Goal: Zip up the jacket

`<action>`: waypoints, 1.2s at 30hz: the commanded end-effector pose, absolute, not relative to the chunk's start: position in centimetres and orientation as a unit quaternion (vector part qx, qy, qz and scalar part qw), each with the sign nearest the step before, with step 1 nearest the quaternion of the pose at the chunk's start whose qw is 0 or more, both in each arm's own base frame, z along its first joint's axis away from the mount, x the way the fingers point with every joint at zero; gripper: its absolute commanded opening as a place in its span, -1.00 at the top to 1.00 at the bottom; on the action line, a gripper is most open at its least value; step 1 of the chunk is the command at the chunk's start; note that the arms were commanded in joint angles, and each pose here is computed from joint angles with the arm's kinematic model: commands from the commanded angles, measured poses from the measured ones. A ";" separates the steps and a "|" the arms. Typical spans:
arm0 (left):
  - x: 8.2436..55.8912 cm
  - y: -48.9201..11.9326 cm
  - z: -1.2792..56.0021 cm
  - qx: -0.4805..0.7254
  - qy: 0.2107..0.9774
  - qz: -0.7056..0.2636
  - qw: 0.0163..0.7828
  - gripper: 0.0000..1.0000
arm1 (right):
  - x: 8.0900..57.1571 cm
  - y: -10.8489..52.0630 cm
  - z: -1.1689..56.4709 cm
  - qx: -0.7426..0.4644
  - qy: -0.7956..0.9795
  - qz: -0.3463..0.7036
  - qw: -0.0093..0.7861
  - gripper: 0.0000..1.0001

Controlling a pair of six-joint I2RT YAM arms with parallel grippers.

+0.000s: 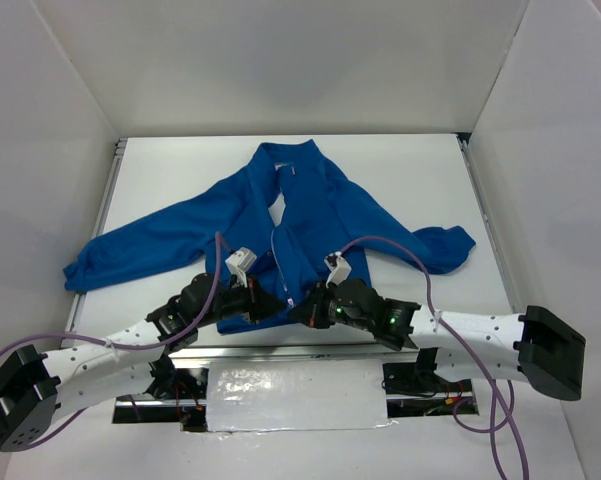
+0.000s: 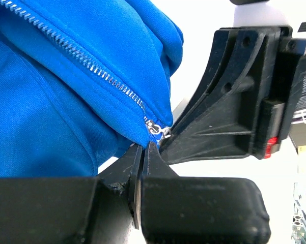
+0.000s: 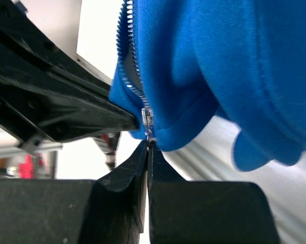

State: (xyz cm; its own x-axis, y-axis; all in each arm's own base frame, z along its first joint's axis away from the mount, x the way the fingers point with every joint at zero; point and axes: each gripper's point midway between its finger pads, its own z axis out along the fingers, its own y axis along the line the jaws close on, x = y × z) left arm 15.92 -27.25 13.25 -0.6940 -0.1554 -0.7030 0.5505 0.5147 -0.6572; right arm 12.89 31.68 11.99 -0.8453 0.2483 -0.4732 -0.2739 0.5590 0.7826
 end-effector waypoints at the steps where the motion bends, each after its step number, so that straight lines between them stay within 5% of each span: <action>1: 16.1 -28.1 15.6 0.143 0.758 -0.501 0.393 1.00 | 12.5 32.9 14.2 0.028 0.848 0.477 0.229 1.00; 36: 13.3 -28.8 14.8 0.210 0.734 -0.537 0.359 1.00 | 19.1 35.1 21.8 0.225 0.823 0.518 0.053 1.00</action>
